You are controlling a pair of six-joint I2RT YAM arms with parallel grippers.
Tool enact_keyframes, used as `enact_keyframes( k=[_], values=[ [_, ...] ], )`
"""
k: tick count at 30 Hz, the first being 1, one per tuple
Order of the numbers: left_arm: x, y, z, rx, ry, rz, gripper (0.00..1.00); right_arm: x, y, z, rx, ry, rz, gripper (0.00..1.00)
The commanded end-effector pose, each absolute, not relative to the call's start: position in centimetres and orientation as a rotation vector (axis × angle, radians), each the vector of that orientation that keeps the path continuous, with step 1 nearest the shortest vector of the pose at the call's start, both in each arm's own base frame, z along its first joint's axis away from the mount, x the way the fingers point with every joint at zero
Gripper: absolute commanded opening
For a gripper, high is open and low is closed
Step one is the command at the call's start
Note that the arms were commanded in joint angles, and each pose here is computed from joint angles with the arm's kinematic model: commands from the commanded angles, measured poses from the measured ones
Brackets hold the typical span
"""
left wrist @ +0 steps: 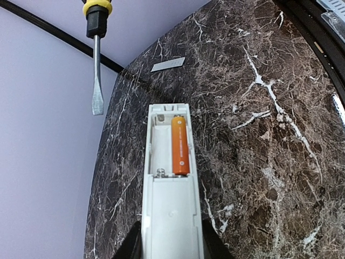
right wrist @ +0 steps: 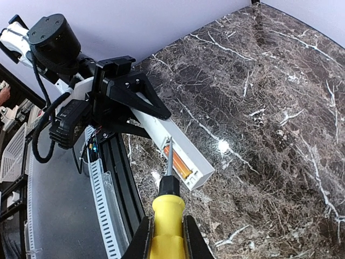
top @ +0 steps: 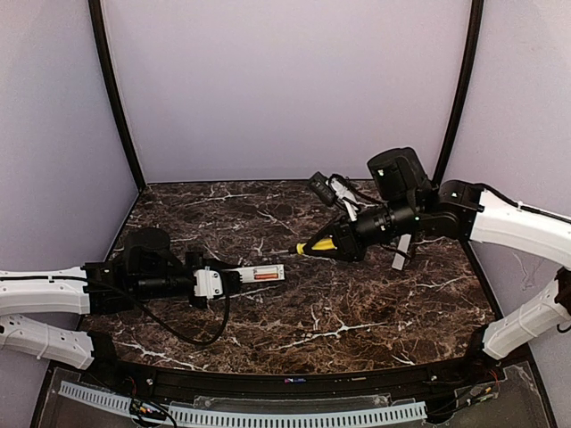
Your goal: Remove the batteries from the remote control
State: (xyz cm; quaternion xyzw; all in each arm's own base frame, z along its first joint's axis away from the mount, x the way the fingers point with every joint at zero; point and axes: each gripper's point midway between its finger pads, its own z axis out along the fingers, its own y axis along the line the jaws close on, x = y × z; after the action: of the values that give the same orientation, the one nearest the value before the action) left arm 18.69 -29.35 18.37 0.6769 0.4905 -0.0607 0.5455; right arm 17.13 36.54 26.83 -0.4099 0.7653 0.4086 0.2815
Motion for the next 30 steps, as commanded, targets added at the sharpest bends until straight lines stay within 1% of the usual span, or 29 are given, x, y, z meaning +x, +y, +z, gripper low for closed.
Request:
enact_keyframes(
  k=[1,6,9,18,26,30],
  values=[
    [19.0,-29.6,19.5,1.583,1.102,-0.113,0.00,17.5,36.1,29.9,-1.185,1.886,1.016,0.00],
    [18.9,-29.7,19.4,1.624,1.045,-0.075,0.00,17.3,35.9,30.3,-1.260,1.831,0.968,0.00],
    [18.9,-29.7,19.2,1.670,0.977,-0.016,0.00,17.1,35.6,30.3,-1.311,1.809,0.935,0.00],
    [19.9,-29.6,19.7,1.724,0.887,0.126,0.00,17.0,34.9,29.8,-1.426,1.762,0.841,0.00],
    [22.0,-30.0,20.2,1.722,0.860,0.270,0.00,16.8,35.2,28.8,-1.534,1.795,0.796,0.00],
    [22.3,-30.3,20.2,1.696,0.867,0.265,0.00,16.4,35.8,27.8,-1.601,1.813,0.753,0.00]
  ],
)
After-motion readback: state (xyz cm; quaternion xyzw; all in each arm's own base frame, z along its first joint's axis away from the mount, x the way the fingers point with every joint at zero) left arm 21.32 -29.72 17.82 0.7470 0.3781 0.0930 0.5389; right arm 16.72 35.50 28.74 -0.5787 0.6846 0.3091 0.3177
